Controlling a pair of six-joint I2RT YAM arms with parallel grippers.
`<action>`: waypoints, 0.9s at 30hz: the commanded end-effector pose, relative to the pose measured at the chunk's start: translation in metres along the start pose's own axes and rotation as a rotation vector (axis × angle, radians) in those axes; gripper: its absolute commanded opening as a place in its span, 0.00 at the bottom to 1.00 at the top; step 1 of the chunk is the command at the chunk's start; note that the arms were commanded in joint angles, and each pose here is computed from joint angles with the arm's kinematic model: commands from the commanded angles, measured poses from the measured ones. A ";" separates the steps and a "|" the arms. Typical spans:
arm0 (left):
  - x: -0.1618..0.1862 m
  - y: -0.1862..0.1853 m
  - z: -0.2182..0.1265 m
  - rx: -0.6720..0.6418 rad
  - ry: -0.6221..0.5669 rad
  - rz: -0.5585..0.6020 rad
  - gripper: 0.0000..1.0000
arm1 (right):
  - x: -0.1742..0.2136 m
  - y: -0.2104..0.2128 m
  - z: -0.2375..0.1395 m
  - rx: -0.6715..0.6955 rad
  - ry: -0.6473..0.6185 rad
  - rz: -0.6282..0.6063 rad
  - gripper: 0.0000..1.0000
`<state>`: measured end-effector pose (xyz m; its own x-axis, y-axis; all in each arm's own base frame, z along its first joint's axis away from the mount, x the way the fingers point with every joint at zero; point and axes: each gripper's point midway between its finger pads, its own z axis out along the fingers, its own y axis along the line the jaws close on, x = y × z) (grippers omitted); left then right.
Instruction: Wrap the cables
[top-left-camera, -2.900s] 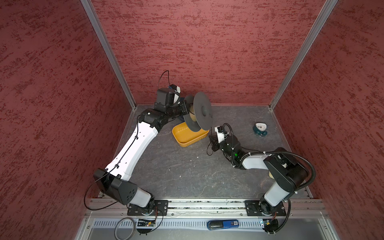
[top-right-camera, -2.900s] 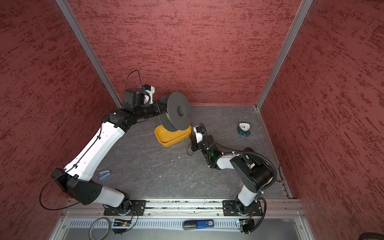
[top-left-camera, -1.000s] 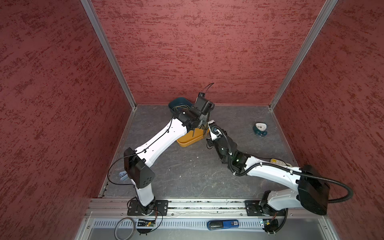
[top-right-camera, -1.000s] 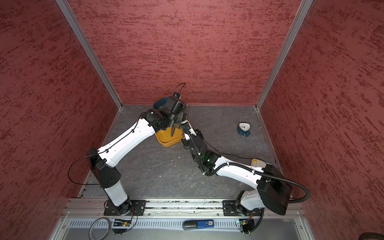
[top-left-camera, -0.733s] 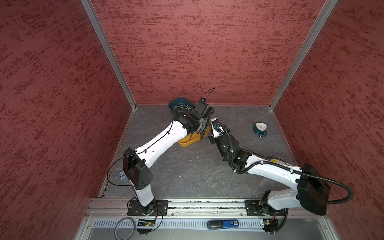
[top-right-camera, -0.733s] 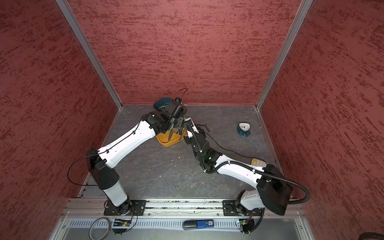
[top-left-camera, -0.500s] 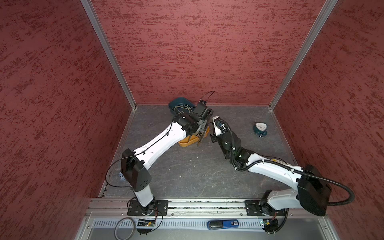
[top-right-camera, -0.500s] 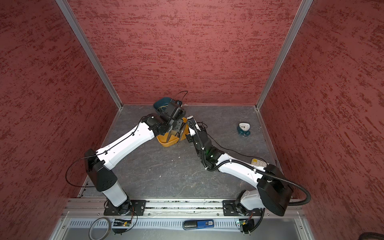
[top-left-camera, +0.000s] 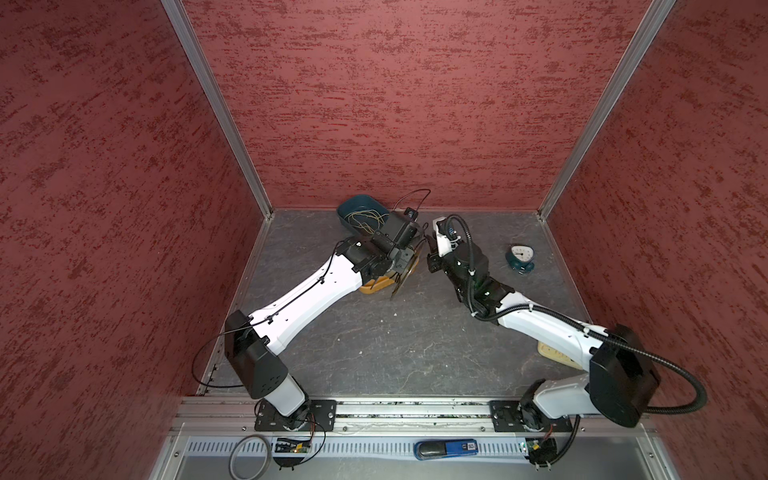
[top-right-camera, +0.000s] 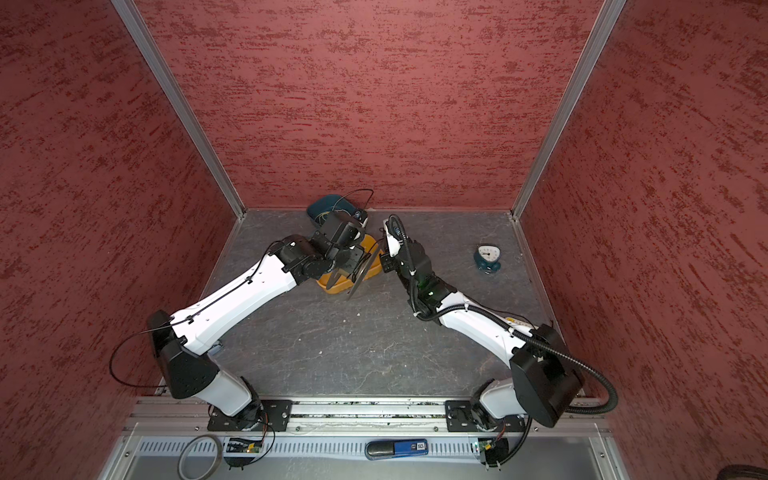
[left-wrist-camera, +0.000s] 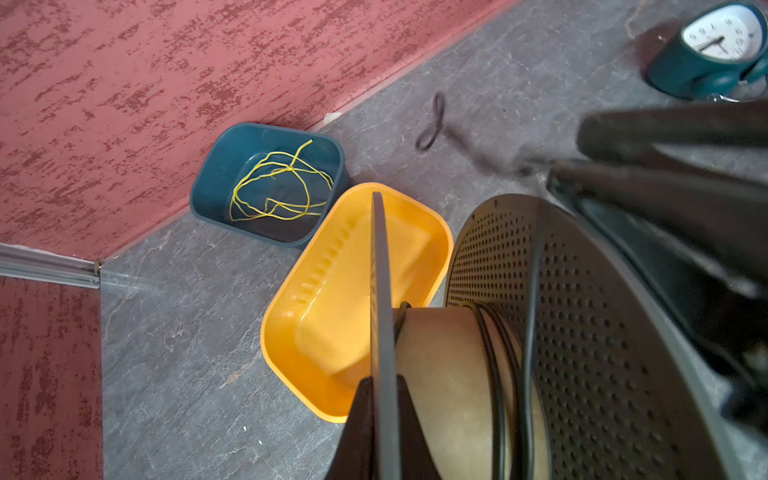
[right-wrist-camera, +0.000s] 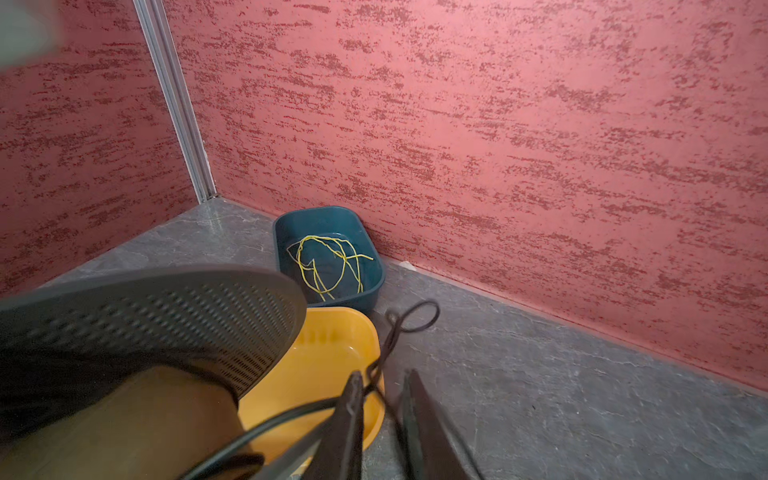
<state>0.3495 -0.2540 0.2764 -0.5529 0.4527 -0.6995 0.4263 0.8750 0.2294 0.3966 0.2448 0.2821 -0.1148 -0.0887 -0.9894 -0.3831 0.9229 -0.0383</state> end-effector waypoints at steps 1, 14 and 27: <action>-0.009 -0.003 -0.022 0.058 -0.058 -0.005 0.00 | -0.003 -0.005 0.010 -0.063 0.030 0.060 0.20; -0.037 0.019 -0.088 0.278 -0.225 -0.241 0.00 | 0.050 -0.045 0.003 -0.019 0.158 0.225 0.54; -0.037 0.031 -0.093 0.298 -0.223 -0.267 0.00 | 0.006 0.009 -0.090 -0.407 -0.047 0.142 0.78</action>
<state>0.3118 -0.2195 0.3437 -0.5698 0.2086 -0.7949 0.4769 0.8716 -0.1131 0.3331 0.1984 0.2633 -0.2391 0.0605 -0.9691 -0.5451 0.8176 0.1855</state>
